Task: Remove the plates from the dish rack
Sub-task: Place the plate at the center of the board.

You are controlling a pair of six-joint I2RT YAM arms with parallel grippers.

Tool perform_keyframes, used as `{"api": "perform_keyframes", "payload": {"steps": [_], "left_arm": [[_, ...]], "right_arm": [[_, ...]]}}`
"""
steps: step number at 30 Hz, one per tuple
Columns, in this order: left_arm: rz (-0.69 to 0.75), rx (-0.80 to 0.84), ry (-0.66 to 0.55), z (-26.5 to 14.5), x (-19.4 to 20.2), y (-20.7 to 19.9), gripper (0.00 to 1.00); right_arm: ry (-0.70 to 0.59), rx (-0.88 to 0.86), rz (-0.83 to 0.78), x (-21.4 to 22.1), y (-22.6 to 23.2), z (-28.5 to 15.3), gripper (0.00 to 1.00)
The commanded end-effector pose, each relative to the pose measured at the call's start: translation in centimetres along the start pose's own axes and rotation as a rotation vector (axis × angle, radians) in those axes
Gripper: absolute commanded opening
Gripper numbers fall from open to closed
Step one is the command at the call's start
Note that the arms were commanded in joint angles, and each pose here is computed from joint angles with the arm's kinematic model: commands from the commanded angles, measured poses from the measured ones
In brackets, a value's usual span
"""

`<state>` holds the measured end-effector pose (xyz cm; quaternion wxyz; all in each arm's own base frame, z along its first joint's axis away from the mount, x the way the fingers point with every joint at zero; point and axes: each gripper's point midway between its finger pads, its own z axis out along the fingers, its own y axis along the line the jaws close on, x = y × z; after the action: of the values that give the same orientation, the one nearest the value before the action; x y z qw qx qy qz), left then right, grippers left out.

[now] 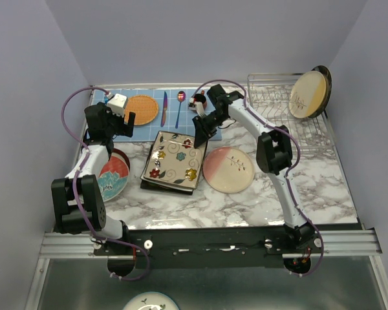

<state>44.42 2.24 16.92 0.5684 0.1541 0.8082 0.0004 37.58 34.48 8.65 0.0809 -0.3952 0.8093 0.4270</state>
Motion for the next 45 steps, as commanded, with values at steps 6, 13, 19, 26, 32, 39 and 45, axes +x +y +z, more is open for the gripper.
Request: {"api": "perform_keyframes", "payload": {"steps": [6,13,19,26,32,39,45], "left_arm": [[0.010,0.020,-0.001,-0.1,0.2,-0.3,0.98],[0.010,0.018,-0.002,-0.3,0.2,-0.3,0.98],[0.015,0.023,-0.004,-0.3,0.2,-0.4,0.98],[0.013,0.027,-0.003,-0.3,0.2,-0.5,0.98],[0.016,0.025,-0.003,-0.3,0.3,-0.5,0.98],[0.019,0.023,-0.004,-0.4,0.2,-0.4,0.98],[0.019,0.023,-0.004,-0.4,0.2,-0.4,0.98]], "right_arm": [[-0.021,0.101,-0.086,-1.6,0.1,-1.5,0.43],[-0.015,0.116,-0.092,-1.6,0.4,-1.7,0.44],[-0.014,0.134,-0.100,-1.6,0.3,-1.9,0.45],[-0.011,0.152,-0.105,-1.8,0.2,-2.1,0.45],[-0.003,0.154,-0.103,-1.5,0.1,-1.9,0.45],[0.001,0.178,-0.112,-1.6,-0.2,-2.1,0.45],[0.010,0.215,-0.117,-1.5,-0.7,-2.4,0.45]]}}
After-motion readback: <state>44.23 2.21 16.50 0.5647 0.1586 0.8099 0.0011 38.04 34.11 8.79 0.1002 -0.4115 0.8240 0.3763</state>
